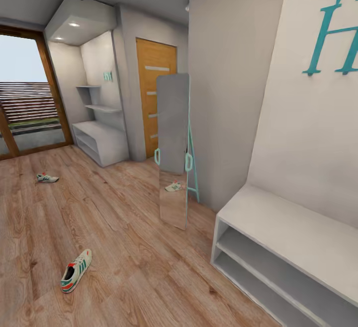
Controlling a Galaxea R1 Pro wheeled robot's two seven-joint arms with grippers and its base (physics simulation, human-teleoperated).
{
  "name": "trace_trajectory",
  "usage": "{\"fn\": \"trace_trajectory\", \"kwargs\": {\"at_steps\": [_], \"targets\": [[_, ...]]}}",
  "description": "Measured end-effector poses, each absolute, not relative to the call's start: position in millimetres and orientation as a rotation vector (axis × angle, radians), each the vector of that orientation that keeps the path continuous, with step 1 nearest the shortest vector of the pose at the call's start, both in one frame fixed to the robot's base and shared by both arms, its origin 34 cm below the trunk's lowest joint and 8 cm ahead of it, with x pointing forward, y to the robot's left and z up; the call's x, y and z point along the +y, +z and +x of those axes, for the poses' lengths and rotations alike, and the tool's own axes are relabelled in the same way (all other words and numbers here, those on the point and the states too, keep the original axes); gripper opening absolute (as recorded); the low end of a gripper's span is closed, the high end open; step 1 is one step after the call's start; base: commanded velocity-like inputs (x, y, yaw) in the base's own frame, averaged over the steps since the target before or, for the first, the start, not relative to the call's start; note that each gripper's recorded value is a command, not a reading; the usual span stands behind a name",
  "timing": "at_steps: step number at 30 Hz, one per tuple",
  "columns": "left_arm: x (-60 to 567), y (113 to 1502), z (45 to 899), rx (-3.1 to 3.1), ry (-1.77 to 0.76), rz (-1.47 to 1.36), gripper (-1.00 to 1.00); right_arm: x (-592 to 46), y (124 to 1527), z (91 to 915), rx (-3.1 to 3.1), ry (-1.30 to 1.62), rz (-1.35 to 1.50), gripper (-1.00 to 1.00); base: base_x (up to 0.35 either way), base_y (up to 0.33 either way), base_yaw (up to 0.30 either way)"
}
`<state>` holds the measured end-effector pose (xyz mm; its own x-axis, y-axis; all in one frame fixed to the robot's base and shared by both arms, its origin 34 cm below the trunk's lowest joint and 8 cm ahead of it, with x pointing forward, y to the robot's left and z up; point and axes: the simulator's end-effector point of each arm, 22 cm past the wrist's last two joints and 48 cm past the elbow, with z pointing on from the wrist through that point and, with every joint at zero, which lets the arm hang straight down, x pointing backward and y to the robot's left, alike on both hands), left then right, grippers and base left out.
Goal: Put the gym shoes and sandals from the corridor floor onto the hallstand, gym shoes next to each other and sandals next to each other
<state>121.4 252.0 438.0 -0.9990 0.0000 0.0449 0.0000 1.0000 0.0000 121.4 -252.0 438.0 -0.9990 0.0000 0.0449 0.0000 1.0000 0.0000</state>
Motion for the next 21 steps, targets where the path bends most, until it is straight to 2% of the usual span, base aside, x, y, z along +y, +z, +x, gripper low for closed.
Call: {"fn": "trace_trajectory", "kwargs": {"at_steps": [21], "targets": [[249, 438, 129, -3.118, 0.016, -0.002, 1.0, -209, 439, 162, -3.191, -0.085, -0.003, 1.0, 0.0, 0.0, 0.0]]}}
